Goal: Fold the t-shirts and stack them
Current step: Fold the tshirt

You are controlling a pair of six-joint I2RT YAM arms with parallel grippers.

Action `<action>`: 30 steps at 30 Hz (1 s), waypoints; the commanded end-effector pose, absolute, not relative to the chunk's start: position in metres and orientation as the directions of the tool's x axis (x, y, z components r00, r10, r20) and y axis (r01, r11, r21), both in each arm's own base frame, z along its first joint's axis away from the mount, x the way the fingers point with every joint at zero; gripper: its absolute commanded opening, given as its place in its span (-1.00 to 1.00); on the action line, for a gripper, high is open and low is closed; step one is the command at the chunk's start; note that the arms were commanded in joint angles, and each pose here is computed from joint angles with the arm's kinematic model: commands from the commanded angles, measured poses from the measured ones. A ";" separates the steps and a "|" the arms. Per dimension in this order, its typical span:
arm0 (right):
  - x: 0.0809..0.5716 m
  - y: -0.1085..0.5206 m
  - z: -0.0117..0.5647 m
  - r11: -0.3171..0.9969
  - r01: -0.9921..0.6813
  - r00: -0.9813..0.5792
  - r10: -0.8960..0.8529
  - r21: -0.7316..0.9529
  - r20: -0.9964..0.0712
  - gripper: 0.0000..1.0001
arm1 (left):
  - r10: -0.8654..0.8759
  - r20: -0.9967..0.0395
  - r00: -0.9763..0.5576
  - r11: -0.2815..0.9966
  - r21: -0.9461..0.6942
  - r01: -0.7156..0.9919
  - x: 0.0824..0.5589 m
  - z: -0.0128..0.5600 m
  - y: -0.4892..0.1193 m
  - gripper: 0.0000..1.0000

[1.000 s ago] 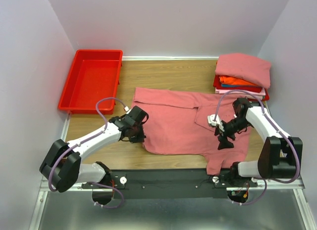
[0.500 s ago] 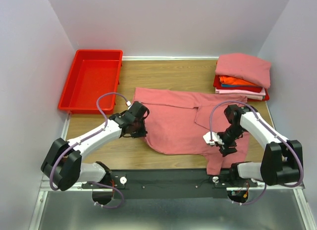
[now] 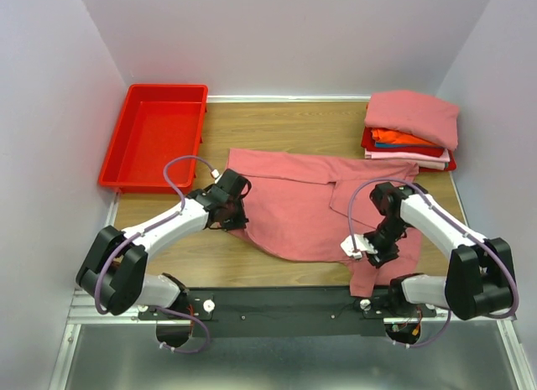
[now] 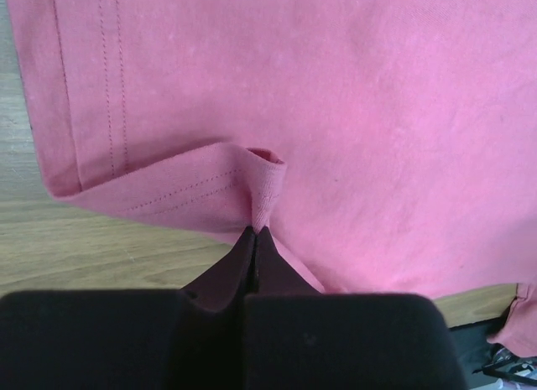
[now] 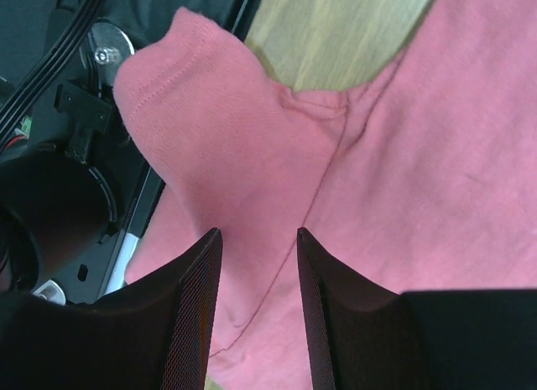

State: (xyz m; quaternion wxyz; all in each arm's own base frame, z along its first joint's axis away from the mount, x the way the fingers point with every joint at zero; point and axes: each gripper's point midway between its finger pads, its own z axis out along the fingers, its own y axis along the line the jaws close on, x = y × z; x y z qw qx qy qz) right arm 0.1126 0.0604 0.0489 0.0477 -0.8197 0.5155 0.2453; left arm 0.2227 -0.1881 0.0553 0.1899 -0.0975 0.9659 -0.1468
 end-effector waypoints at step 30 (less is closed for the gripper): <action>0.082 0.130 0.042 -0.619 -0.726 0.422 -0.744 0.298 -0.517 -0.05 | -0.254 -0.351 -0.901 0.929 -0.346 -0.128 0.231 0.051 -0.187 -1.00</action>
